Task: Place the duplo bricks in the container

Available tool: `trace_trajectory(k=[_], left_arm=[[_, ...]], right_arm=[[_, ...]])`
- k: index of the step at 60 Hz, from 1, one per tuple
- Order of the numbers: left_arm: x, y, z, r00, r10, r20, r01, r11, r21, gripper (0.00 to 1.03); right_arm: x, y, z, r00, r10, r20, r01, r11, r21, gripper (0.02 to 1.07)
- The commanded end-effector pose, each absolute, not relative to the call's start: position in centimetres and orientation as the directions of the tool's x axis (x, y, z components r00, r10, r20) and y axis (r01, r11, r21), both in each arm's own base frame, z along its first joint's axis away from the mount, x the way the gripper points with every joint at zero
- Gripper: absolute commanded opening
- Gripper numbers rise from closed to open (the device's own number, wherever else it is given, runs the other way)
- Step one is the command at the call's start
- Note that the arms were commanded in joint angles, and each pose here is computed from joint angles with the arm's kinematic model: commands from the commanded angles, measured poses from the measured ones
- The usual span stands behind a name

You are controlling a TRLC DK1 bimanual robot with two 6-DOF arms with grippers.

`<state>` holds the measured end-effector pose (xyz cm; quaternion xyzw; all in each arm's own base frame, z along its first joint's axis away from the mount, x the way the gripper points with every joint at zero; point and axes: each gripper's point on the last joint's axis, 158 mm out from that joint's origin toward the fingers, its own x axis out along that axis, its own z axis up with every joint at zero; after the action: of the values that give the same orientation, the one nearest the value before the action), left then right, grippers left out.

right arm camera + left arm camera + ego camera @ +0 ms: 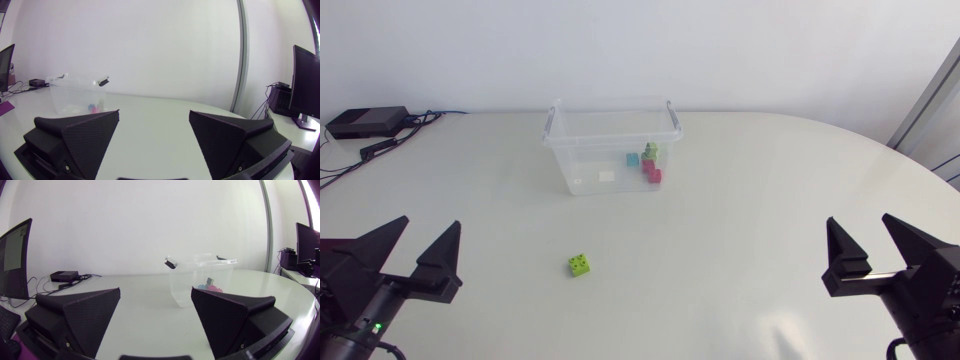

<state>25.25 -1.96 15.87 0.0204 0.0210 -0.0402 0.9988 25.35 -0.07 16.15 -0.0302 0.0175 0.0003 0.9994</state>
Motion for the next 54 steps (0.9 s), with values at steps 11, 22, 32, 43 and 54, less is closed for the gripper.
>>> trace_trajectory(k=[11, 22, 32, 43, 54], left_arm=[[25.3, -1.5, 15.0, 0.996, -0.061, -0.066, 0.066, 0.995, 0.070, 0.99], [25.3, -1.4, 15.5, 0.995, -0.055, -0.087, 0.062, 0.995, 0.077, 0.99], [25.9, -1.9, 16.7, 0.980, -0.074, -0.183, 0.090, 0.993, 0.078, 0.99], [27.3, -3.2, 16.0, 0.912, -0.114, -0.395, 0.160, 0.983, 0.085, 0.99], [29.0, -3.9, 13.2, 0.762, -0.118, -0.637, 0.199, 0.978, 0.057, 0.99]], right_arm=[[25.4, -0.3, 14.7, 0.998, -0.008, -0.065, 0.003, 0.997, -0.079, 1.03], [25.4, -0.3, 14.7, 0.998, -0.008, -0.063, 0.003, 0.997, -0.079, 1.03], [25.4, -0.3, 14.7, 0.998, -0.008, -0.065, 0.003, 0.997, -0.079, 1.03], [25.4, -0.3, 14.7, 0.998, -0.008, -0.065, 0.003, 0.997, -0.079, 1.03], [25.4, -0.3, 14.7, 0.998, -0.008, -0.063, 0.003, 0.997, -0.079, 1.03]])
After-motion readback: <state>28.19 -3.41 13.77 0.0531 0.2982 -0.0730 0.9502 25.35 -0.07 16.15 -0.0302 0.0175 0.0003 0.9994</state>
